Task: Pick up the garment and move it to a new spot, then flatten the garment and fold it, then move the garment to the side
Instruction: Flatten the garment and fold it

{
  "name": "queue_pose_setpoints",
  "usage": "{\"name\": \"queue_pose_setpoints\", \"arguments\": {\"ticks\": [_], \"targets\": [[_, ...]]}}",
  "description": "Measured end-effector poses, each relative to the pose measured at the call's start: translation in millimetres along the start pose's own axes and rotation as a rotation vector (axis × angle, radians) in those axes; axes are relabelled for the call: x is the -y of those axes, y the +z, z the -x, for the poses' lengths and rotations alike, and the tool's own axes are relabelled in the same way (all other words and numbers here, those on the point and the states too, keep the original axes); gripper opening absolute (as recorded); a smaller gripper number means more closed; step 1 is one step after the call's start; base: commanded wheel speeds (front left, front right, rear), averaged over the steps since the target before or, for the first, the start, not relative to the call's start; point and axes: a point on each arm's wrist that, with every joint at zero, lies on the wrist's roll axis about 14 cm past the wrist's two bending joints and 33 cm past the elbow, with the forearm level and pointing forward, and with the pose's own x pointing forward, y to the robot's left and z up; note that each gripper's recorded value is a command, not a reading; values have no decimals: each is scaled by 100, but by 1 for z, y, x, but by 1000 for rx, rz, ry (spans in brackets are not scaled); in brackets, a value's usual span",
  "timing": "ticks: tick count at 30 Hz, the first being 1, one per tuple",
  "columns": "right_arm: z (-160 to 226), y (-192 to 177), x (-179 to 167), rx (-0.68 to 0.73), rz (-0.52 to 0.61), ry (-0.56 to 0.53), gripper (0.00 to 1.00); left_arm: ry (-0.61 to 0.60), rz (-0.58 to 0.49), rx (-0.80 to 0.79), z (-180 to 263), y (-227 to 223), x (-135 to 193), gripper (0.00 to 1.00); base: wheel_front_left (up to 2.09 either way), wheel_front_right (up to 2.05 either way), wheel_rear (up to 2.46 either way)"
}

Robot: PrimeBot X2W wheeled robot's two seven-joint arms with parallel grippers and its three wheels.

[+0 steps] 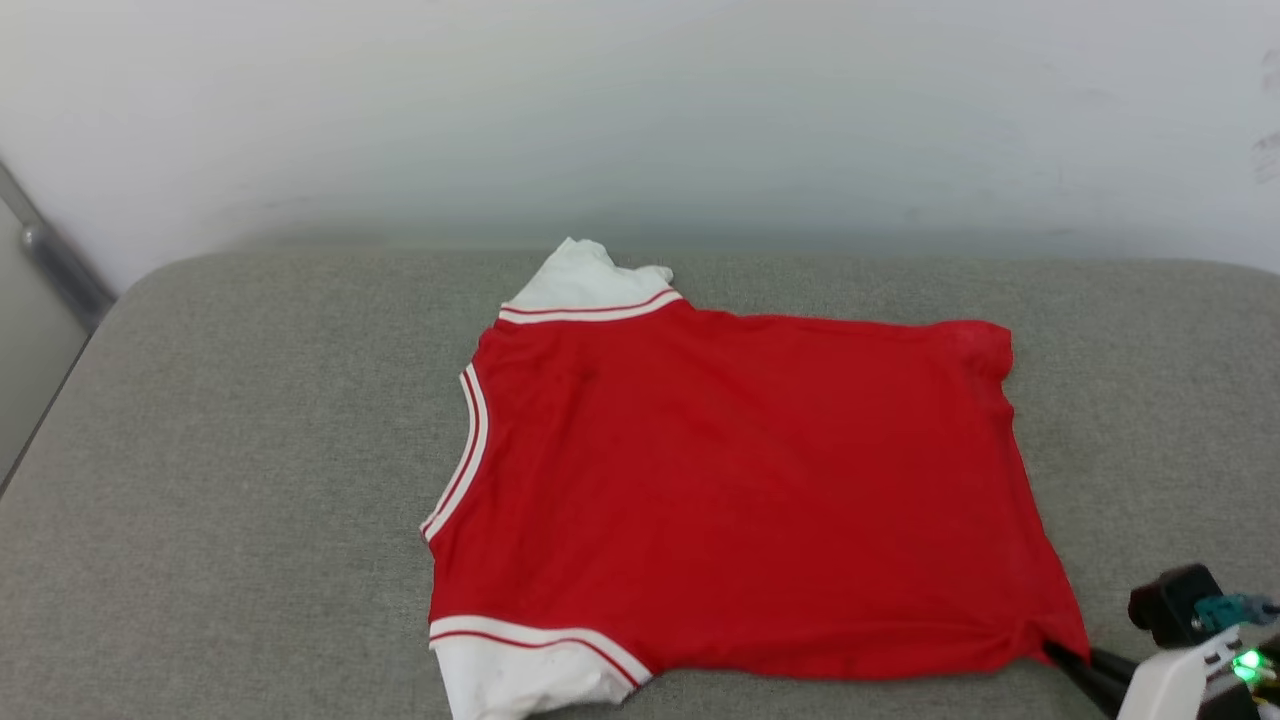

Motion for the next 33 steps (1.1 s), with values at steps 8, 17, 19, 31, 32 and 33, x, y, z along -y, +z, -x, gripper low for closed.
{"name": "queue_pose_setpoints", "arguments": {"ticks": [8,17,19,31,32,33], "targets": [[29,-44,-8,-83,-70,-22,0,14,72,-100,32,-37,11,0,0,0,0],[24,-18,-7,-22,-95,-32,0,-12,-32,-2,11,0,1,0,0,0,0],[21,-6,-3,7,-101,-41,0,-31,-88,35,-1,19,-3,0,0,0,0],[-9,45,25,87,-107,-77,0,-115,-331,138,-88,109,-21,0,0,0,0],[-13,46,26,86,-109,-78,0,-119,-344,136,-96,112,-23,0,0,0,0],[-16,47,27,82,-114,-78,0,-119,-352,130,-103,114,-27,0,0,0,0]]}}
